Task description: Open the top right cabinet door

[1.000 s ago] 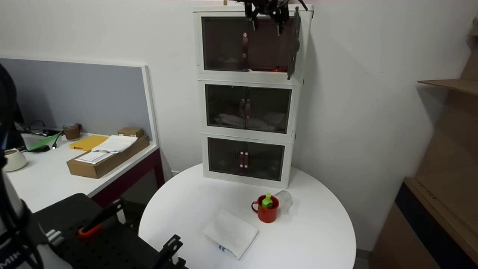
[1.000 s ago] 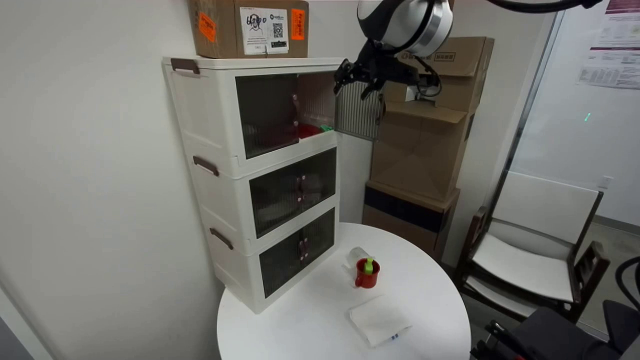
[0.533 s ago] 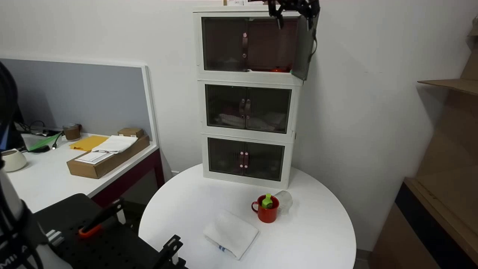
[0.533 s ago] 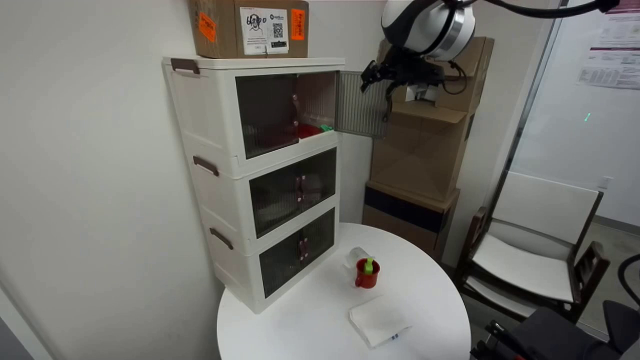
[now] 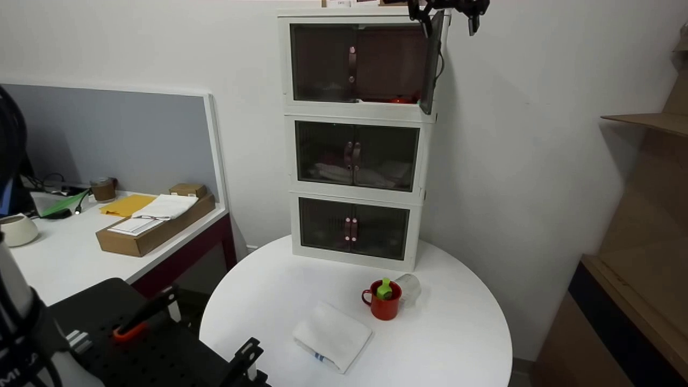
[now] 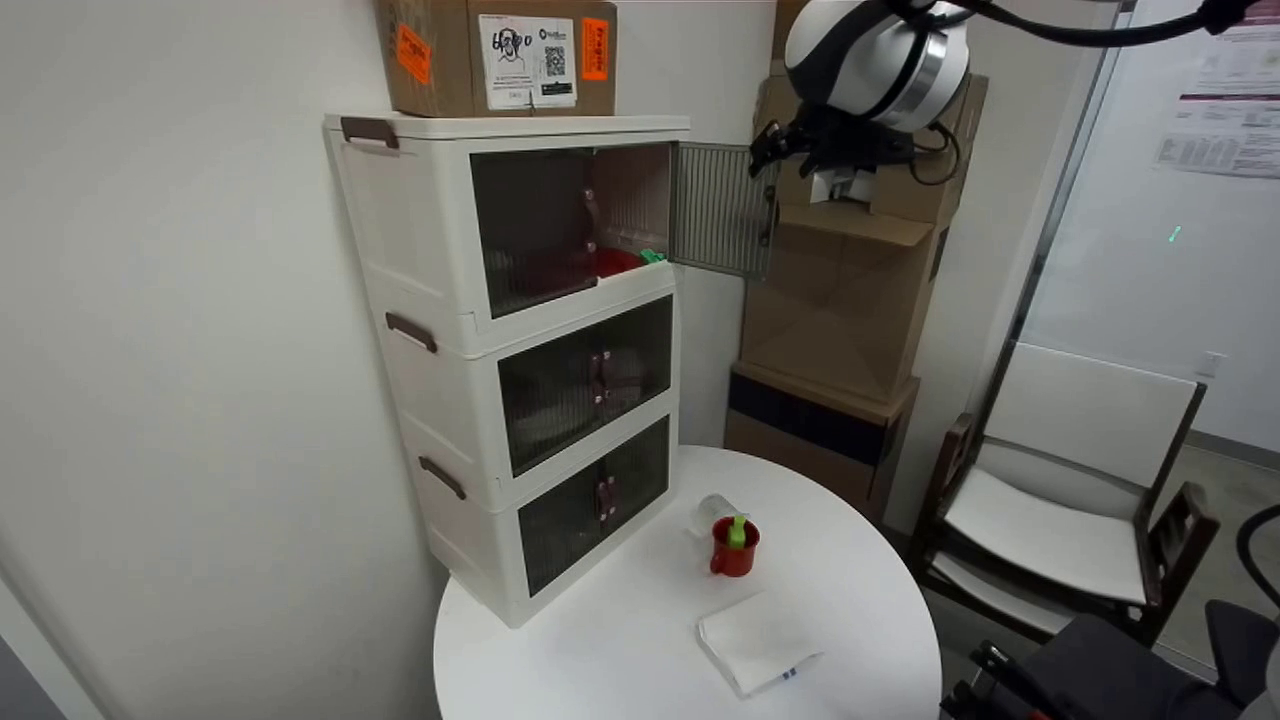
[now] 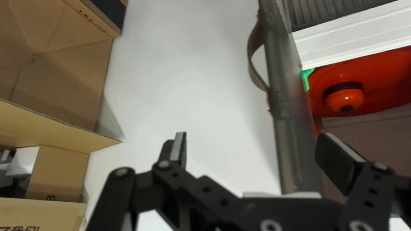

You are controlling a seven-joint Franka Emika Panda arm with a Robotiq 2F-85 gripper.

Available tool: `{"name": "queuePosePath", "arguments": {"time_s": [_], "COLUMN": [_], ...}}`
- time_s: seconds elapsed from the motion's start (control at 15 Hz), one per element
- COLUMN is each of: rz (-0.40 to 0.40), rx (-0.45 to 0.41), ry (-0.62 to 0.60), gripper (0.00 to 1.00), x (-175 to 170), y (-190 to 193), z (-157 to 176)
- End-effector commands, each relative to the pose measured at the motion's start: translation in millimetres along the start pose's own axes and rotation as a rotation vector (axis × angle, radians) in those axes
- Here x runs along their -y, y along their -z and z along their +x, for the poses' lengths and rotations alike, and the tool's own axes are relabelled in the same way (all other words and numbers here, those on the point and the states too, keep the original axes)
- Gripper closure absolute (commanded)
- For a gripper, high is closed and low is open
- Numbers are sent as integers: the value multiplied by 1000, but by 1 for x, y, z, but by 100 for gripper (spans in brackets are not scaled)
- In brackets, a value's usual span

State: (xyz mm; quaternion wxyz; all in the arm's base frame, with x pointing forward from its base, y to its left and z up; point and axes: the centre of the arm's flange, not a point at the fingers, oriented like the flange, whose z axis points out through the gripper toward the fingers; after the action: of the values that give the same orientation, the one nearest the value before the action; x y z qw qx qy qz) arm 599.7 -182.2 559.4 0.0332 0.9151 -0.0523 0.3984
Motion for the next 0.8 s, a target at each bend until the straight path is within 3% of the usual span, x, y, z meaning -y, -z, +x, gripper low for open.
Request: {"name": "queuePosePath", "arguments": {"time_s": [0.0,0.2,0.4,0.6,0.73], "rz": [80,117,-25,-100,-1], "rx": [-26,-59,-221,-397,-391], "ry": [49,62,88,113,139], "gripper": [0,0,0,0,0], "x": [35,71,88,95,109], "y": [15,42,83,115,122], "z": [5,12,26,35,32]}}
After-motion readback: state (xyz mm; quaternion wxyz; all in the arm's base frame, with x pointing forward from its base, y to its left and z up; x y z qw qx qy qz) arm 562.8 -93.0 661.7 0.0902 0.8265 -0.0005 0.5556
